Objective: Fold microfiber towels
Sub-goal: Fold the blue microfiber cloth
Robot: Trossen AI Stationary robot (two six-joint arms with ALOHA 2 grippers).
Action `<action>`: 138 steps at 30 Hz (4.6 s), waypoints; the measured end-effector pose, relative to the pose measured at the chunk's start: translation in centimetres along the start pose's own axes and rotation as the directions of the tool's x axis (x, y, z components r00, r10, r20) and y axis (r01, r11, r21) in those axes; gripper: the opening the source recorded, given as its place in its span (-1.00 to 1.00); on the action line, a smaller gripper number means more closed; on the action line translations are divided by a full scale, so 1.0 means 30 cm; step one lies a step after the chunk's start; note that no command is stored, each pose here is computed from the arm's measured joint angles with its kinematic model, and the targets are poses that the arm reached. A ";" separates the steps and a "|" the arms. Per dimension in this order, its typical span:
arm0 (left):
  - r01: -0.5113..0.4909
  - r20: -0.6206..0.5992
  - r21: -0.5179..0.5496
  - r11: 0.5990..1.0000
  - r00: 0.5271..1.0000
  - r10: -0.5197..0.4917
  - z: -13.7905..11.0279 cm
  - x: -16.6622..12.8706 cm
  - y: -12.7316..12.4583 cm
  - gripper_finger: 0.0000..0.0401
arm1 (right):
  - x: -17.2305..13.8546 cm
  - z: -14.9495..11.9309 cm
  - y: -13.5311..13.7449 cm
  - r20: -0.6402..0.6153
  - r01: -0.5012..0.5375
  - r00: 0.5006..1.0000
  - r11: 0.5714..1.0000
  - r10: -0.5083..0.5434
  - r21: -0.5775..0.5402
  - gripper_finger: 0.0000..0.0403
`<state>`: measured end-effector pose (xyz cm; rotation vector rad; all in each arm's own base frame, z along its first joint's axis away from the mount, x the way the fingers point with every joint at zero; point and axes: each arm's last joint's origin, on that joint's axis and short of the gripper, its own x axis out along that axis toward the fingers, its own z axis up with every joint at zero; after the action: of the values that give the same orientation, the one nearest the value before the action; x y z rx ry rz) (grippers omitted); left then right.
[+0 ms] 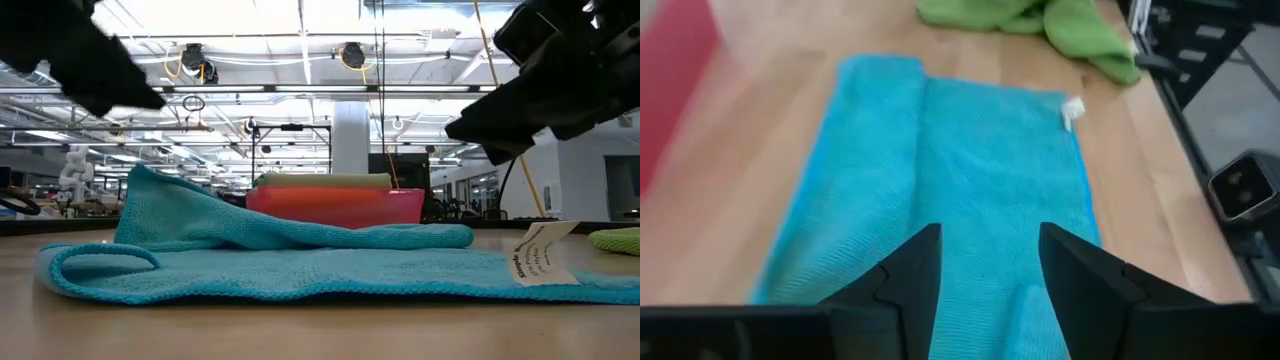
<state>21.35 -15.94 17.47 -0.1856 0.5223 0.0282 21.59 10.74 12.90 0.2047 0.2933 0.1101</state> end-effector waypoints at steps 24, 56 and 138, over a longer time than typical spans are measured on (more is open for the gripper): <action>0.182 -0.211 -0.110 0.977 0.956 -0.202 -0.193 0.192 -0.111 -0.14 | 0.035 0.029 0.027 -0.041 0.007 0.999 0.999 -0.009 -0.052 -0.46; 0.146 -0.138 -0.137 0.980 0.977 -0.164 -0.087 -0.033 -0.146 -0.14 | 0.038 0.016 0.002 -0.082 0.068 0.994 0.996 -0.073 -0.062 -0.46; -0.247 -0.103 -0.029 0.969 0.965 0.243 -0.120 -0.052 0.025 -0.48 | 0.158 -0.077 -0.186 -0.133 0.042 0.990 0.998 -0.036 0.045 -0.78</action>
<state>18.17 -15.84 15.05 -0.1626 0.6415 0.2727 25.86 6.38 8.21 0.2393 0.4325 0.0781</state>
